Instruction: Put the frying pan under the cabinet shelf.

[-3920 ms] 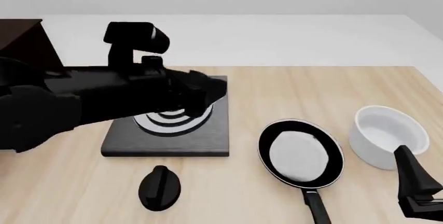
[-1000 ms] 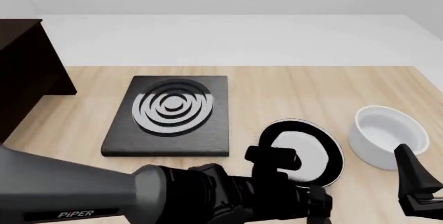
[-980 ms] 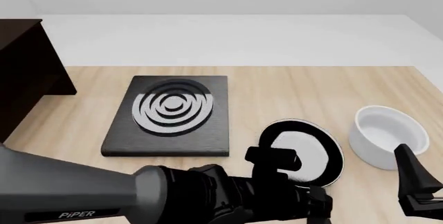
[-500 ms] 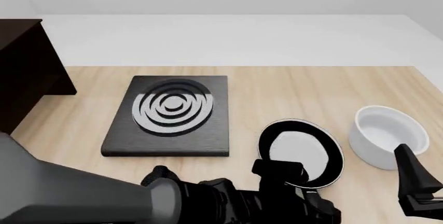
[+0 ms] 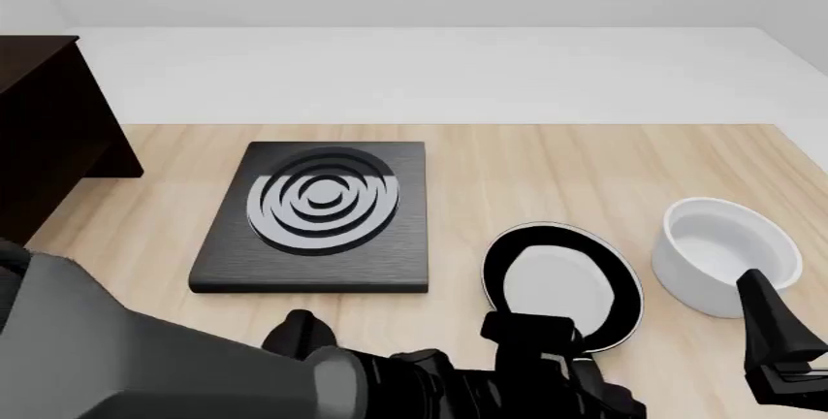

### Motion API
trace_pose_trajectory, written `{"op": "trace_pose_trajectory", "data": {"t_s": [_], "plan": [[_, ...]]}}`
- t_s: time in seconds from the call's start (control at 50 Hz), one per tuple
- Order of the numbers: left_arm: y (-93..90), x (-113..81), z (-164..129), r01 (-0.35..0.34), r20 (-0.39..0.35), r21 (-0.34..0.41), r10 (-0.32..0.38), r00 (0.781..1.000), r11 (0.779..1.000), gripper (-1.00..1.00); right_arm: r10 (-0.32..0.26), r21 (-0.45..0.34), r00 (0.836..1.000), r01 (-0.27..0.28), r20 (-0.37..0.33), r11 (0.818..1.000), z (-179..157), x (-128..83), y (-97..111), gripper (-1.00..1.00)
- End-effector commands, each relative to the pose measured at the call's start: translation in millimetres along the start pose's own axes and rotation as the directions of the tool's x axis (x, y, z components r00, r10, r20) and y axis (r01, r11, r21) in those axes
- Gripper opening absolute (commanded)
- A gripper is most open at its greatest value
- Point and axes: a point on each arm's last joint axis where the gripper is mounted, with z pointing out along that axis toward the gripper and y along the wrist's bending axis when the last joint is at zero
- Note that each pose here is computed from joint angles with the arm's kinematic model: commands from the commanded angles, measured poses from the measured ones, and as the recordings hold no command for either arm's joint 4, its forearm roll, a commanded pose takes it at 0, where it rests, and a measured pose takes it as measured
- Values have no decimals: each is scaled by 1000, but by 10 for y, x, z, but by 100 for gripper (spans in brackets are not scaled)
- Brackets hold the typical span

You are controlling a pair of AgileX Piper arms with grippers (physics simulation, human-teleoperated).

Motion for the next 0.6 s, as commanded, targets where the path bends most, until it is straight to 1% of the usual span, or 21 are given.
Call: {"op": "trace_pose_trajectory", "data": {"t_s": [0.02,0.46,0.6], "plan": [[39,58,63,13,-3,3,-13,1000,1000,100,0,0,1000,0,0,1000,3,-2,0,100],[91,78,169,34,6,9,-34,999,999,100,0,0,1000,0,0,1000,-2,2,0,100],[120,119,215,46,7,14,-46,999,999,100,0,0,1000,0,0,1000,-2,2,0,100]]}}
